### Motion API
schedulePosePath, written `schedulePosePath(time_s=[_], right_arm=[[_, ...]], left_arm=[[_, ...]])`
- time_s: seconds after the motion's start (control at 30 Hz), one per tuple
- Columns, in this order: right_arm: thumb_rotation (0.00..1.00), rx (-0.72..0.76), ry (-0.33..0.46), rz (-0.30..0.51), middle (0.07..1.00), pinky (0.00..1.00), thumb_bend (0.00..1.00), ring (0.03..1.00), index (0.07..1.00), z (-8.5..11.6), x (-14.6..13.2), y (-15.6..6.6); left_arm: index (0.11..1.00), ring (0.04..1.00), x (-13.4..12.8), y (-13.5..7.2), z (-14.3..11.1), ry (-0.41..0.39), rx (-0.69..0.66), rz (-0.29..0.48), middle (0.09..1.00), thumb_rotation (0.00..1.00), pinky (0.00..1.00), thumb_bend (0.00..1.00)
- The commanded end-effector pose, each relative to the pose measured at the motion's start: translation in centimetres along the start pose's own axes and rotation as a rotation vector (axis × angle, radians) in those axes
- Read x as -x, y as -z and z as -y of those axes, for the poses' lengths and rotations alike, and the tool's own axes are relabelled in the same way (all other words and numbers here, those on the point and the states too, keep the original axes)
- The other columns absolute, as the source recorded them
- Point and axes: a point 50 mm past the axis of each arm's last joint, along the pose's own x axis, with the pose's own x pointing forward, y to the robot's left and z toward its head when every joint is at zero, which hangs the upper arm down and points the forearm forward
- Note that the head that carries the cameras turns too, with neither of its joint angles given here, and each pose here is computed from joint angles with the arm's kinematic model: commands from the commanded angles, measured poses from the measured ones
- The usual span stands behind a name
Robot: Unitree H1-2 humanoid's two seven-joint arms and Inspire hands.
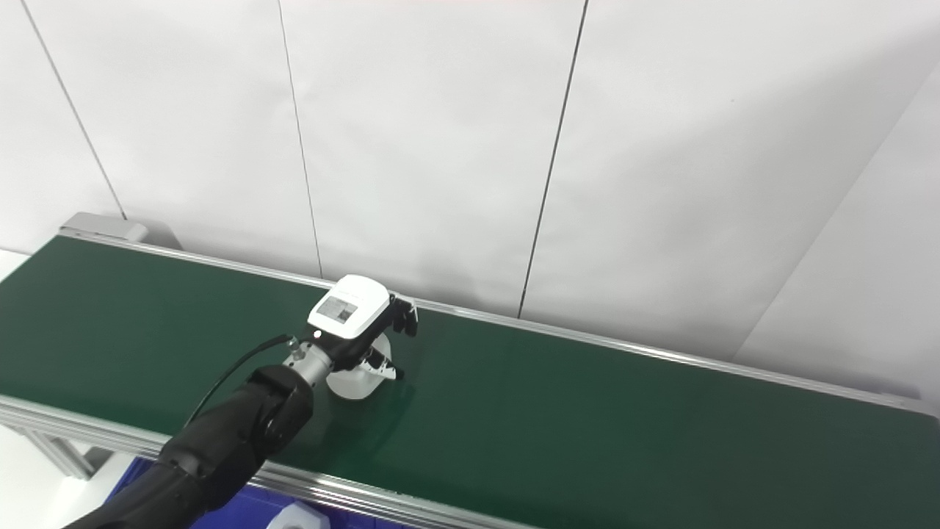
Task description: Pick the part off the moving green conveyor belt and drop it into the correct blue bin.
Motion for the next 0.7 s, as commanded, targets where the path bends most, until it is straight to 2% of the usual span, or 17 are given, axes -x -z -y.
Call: schedulePosePath(time_s=[0.0, 0.07, 0.1, 0.13, 0.2, 0.5, 0.67], right_arm=[[0.93, 0.001, -0.003, 0.069, 1.000, 0.98, 0.92, 0.977, 1.000, -0.2, 0.0, -1.0], [0.93, -0.003, -0.003, 0.068, 1.000, 0.98, 0.93, 0.977, 1.000, -0.2, 0.0, -0.9], [0.92, -0.006, -0.004, 0.068, 1.000, 0.99, 0.93, 0.978, 1.000, -0.2, 0.0, -0.9], [0.92, -0.008, -0.005, 0.069, 1.000, 0.99, 0.93, 0.982, 1.000, -0.2, 0.0, -0.9], [0.92, -0.006, -0.005, 0.069, 1.000, 0.99, 0.92, 0.981, 1.000, -0.2, 0.0, -0.9], [0.92, 0.001, -0.009, 0.071, 1.000, 0.99, 0.92, 0.984, 1.000, -0.2, -0.2, -0.9], [0.93, -0.006, -0.009, 0.073, 1.000, 0.99, 0.92, 0.984, 1.000, -0.4, -0.1, -1.0]], left_arm=[[0.496, 0.549, -1.6, 0.5, -3.6, 0.000, -0.051, -0.014, 0.632, 0.07, 0.43, 0.52], [0.497, 0.563, -1.6, 0.7, -4.1, 0.044, -0.059, -0.031, 0.647, 0.07, 0.44, 0.52], [0.566, 0.569, -1.6, 0.8, -4.4, 0.066, -0.064, -0.042, 0.652, 0.11, 0.44, 0.71], [0.616, 0.577, -1.5, 1.0, -4.6, 0.085, -0.070, -0.052, 0.660, 0.14, 0.45, 0.83], [0.648, 0.570, -1.5, 1.2, -4.9, 0.102, -0.078, -0.060, 0.665, 0.15, 0.43, 0.91], [0.658, 0.557, -1.5, 1.2, -5.9, 0.105, -0.058, -0.059, 0.657, 0.16, 0.40, 0.93], [0.671, 0.549, -1.5, 1.3, -5.6, 0.135, -0.067, -0.065, 0.666, 0.17, 0.39, 0.92]])
